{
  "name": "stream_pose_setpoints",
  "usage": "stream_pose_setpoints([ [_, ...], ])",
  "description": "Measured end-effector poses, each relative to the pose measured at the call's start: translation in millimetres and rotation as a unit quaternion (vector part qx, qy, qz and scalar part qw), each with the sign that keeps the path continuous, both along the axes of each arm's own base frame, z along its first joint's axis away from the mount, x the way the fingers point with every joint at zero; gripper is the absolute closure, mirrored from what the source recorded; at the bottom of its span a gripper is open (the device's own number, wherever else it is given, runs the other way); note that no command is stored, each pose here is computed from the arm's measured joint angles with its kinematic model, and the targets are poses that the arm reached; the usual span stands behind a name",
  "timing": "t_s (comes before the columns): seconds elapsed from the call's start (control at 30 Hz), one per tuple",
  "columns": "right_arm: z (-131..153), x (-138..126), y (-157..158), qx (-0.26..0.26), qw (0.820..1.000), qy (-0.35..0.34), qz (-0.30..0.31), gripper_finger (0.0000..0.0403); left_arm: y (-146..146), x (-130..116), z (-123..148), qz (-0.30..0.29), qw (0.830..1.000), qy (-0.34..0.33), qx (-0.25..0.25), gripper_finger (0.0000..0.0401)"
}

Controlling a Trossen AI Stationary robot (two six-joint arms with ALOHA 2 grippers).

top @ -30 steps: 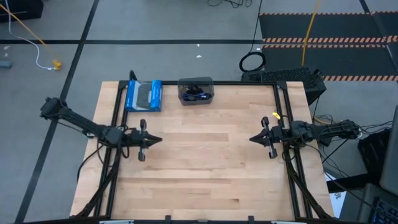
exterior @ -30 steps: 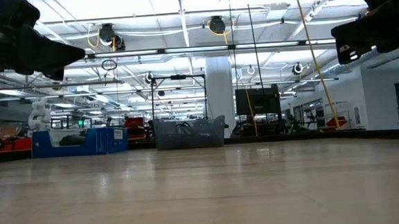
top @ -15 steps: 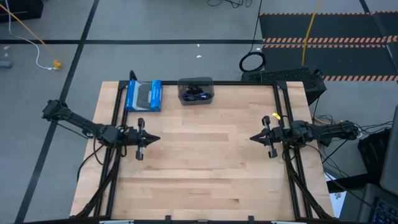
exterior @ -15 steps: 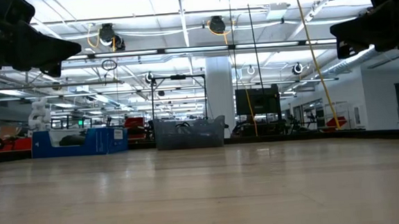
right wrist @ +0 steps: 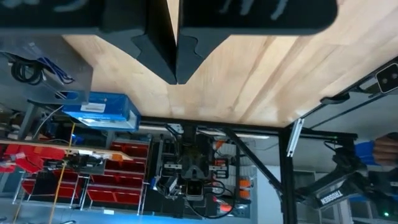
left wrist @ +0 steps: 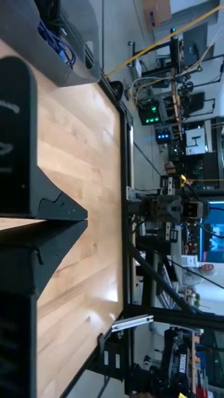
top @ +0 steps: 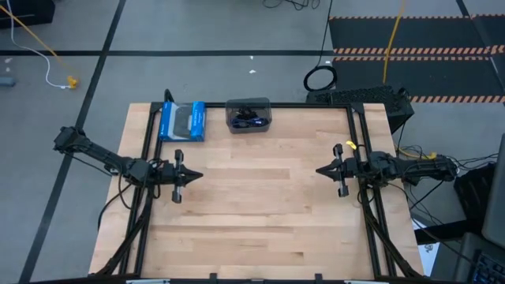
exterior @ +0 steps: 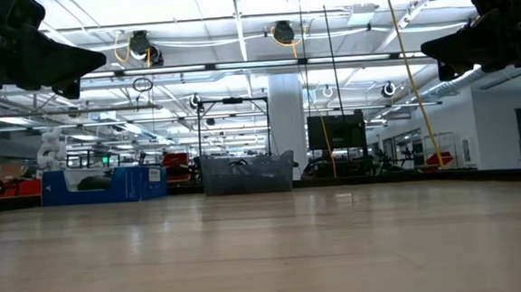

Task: Pick and place USB-C Cables
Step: Return to Home Position

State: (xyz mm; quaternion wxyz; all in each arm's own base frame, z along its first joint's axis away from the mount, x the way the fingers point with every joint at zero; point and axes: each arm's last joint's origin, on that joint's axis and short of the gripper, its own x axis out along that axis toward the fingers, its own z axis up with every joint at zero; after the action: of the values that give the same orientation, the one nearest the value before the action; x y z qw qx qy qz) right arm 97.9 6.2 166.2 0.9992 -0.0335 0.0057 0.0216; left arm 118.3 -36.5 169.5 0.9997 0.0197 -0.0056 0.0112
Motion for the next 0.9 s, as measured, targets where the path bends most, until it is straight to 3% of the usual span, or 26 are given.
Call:
stream_pose_setpoints([
  [0.2,0.6,0.0,-0.1,0.001,1.0,-0.003,0.0,0.0403,0.0,0.0,-0.3,0.0,1.0,0.001,0.007,0.0384],
  [0.63,2.2,0.0,0.0,0.001,1.0,-0.011,0.001,0.0403,7.3,2.2,-4.7,0.019,0.996,0.026,0.078,0.0396],
  [0.9,2.4,0.0,0.0,0.001,1.0,-0.012,0.001,0.0403,23.5,2.6,1.3,-0.017,0.997,-0.004,0.079,0.0398],
])
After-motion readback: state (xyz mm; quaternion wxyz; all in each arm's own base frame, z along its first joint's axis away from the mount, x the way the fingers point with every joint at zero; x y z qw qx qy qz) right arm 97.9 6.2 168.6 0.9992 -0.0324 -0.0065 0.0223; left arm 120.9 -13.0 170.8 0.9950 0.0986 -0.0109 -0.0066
